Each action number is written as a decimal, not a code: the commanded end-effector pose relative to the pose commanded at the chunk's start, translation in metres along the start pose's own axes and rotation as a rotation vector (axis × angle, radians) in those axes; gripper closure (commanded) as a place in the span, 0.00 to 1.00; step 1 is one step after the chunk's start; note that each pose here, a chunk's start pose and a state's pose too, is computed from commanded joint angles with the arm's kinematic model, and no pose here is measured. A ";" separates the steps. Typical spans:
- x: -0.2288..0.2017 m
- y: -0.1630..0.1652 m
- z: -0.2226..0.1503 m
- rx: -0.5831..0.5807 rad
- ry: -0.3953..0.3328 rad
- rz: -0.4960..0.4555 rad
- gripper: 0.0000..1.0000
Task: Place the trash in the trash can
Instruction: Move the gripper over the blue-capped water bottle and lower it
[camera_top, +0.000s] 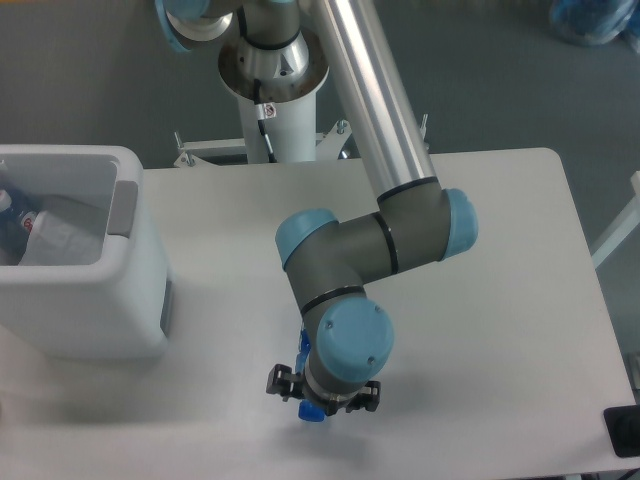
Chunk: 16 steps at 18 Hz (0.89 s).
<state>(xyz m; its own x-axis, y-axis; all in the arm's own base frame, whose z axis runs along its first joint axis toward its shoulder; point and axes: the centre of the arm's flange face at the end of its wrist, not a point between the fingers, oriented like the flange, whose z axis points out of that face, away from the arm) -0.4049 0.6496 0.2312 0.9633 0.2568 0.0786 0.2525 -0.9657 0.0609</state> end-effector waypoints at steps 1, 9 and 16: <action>0.005 -0.002 0.004 -0.013 -0.013 0.009 0.00; 0.014 -0.009 0.031 -0.068 -0.066 0.018 0.18; 0.015 -0.010 0.032 -0.064 -0.060 -0.015 0.83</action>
<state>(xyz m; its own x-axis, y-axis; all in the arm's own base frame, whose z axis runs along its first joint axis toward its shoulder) -0.3904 0.6617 0.1999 0.9635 0.2670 0.0173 0.2628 -0.9567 0.1251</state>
